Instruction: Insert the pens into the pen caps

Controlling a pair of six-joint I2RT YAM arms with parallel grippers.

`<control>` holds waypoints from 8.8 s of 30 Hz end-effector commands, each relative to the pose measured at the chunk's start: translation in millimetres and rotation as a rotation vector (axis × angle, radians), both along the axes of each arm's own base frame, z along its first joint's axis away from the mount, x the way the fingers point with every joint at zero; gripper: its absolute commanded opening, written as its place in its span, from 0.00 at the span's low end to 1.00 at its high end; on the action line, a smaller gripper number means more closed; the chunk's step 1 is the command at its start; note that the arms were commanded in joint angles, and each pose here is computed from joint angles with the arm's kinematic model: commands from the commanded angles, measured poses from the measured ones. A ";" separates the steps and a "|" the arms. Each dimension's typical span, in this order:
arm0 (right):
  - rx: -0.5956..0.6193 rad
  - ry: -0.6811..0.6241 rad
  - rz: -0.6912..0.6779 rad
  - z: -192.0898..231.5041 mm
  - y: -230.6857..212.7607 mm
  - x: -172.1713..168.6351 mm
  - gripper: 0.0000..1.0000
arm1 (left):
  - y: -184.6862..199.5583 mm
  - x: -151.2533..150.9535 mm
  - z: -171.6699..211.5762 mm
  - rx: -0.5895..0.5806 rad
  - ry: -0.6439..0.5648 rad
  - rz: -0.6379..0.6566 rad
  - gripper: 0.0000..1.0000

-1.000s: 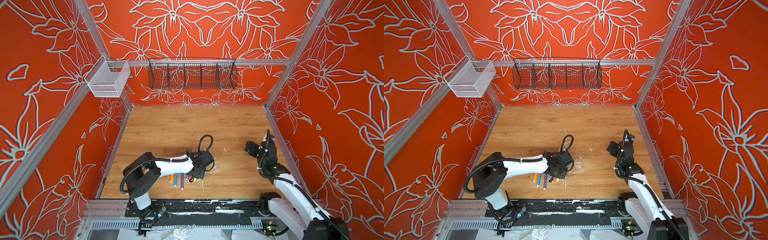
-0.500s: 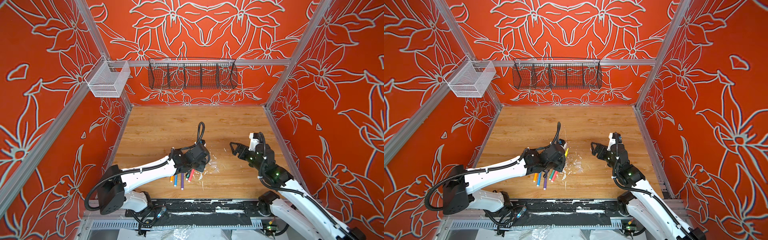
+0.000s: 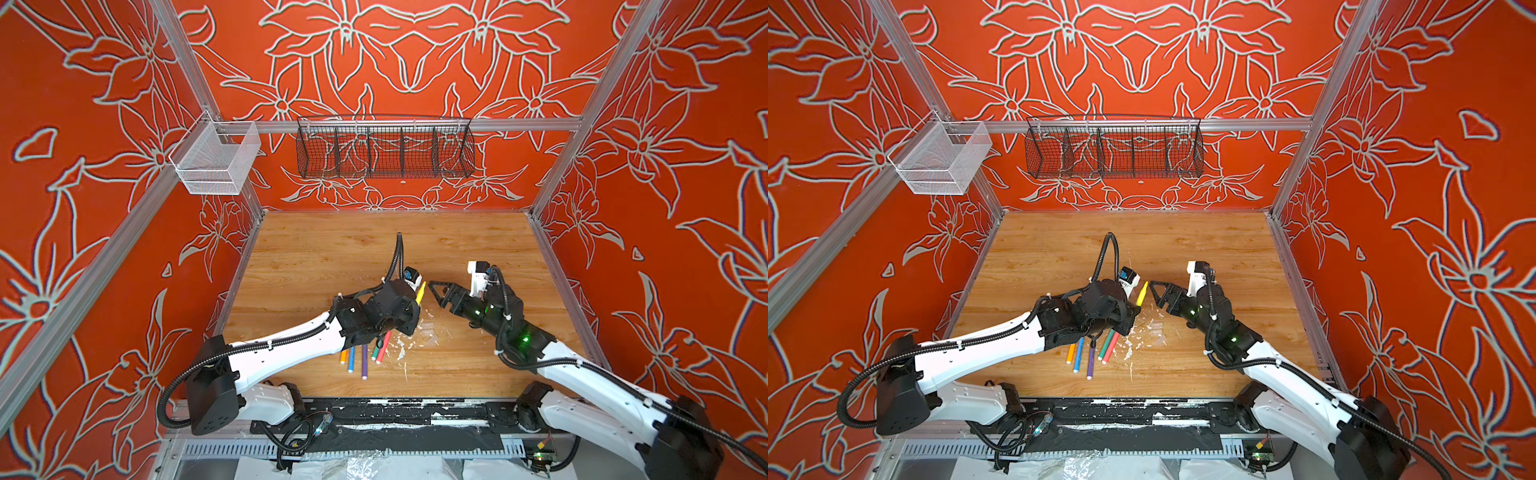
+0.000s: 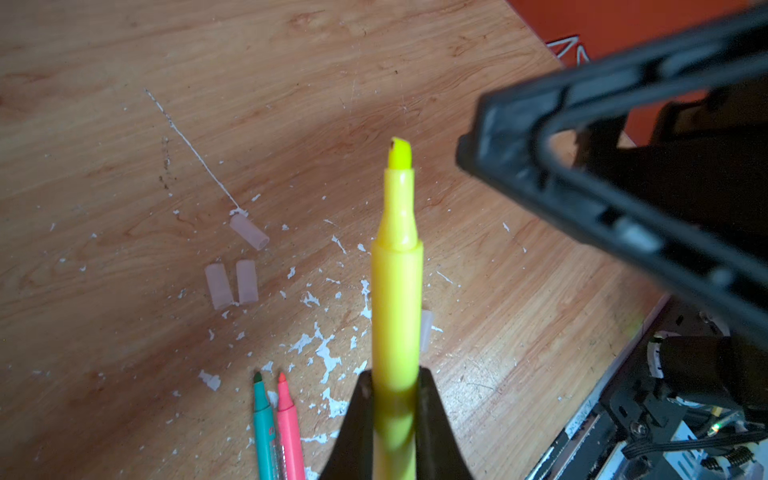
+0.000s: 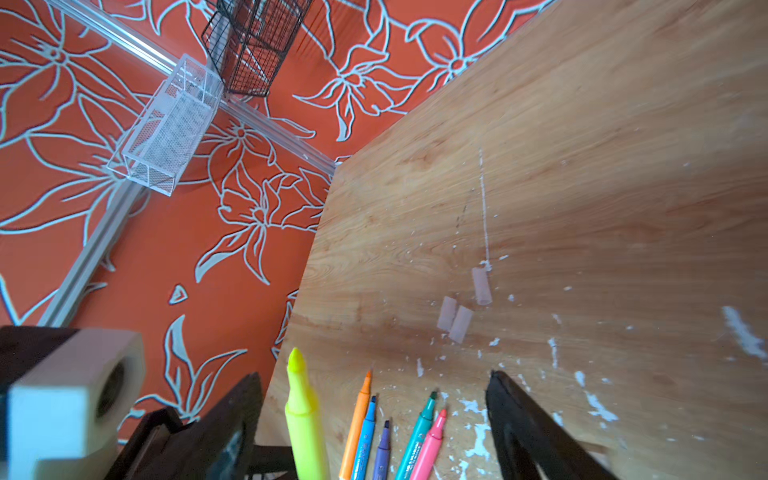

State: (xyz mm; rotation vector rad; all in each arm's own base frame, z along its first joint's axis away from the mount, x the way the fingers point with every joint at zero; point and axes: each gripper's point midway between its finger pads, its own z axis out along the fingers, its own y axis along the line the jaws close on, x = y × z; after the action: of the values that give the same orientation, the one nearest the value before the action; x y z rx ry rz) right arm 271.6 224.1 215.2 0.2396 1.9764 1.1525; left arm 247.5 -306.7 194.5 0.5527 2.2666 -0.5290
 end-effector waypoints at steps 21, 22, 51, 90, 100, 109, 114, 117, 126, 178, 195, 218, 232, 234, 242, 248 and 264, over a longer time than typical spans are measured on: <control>0.110 -0.096 -0.009 41.1 33.7 -8.3 0.20 | -12.7 21.4 19.3 0.026 -0.089 -0.006 0.00; 0.112 -0.097 -0.013 41.2 32.6 -8.6 0.17 | -13.0 21.4 19.4 0.026 -0.090 -0.008 0.00; 0.106 -0.103 -0.055 41.1 33.4 -10.9 0.01 | -21.4 23.3 33.5 -0.028 -0.136 -0.044 0.33; -0.552 -0.002 -0.089 -4.6 -21.8 -22.6 0.66 | 168.0 23.2 -20.4 0.003 0.009 0.449 0.00; -0.746 0.181 0.157 -69.2 48.8 0.6 0.59 | 229.4 4.6 -24.8 0.130 -0.069 0.636 0.00; -0.955 0.368 0.230 -115.7 59.5 62.6 0.51 | 227.1 -0.8 -35.6 0.098 -0.060 0.619 0.00; -1.073 0.461 0.257 -145.9 61.0 86.5 0.47 | 231.3 -6.7 -28.5 0.025 -0.119 0.627 0.00; -1.099 0.480 0.266 -154.2 62.5 94.3 0.47 | 233.4 -8.0 -27.0 0.016 -0.127 0.635 0.00; -1.054 0.478 0.327 -158.5 77.9 94.3 0.50 | 229.6 -3.8 -31.5 0.038 -0.106 0.630 0.00; -1.131 0.571 0.333 -211.0 83.8 97.3 0.32 | 227.8 -3.1 -33.1 0.037 -0.100 0.624 0.00; -1.131 0.592 0.327 -227.3 79.2 90.1 0.27 | 226.6 -4.5 -31.8 0.027 -0.102 0.613 0.00; -0.918 0.456 0.191 -172.2 78.3 103.3 0.16 | 181.3 -10.6 -10.2 -0.137 -0.107 0.380 0.00; -0.511 0.169 0.021 -30.9 65.1 86.8 0.12 | 102.1 -13.3 28.2 -0.436 -0.024 0.081 0.00; -0.444 0.113 0.001 -1.2 63.2 80.6 0.11 | 93.8 -12.8 32.1 -0.462 -0.023 0.054 0.00; -0.124 -0.093 0.026 86.0 77.6 50.1 0.10 | 80.7 -12.0 54.7 -0.514 -0.067 0.043 0.00; 0.048 -0.149 0.045 116.3 93.2 33.9 0.08 | 66.0 -19.3 64.3 -0.507 -0.103 0.029 0.00; 0.033 -0.206 0.045 126.2 101.3 8.1 0.09 | 59.4 -16.5 66.0 -0.501 -0.097 0.025 0.00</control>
State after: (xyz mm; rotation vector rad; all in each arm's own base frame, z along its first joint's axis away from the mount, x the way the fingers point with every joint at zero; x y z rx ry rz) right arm 280.8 327.1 333.8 0.0794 1.8201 1.1985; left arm 228.7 -244.8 242.4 0.2962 1.9974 -0.9754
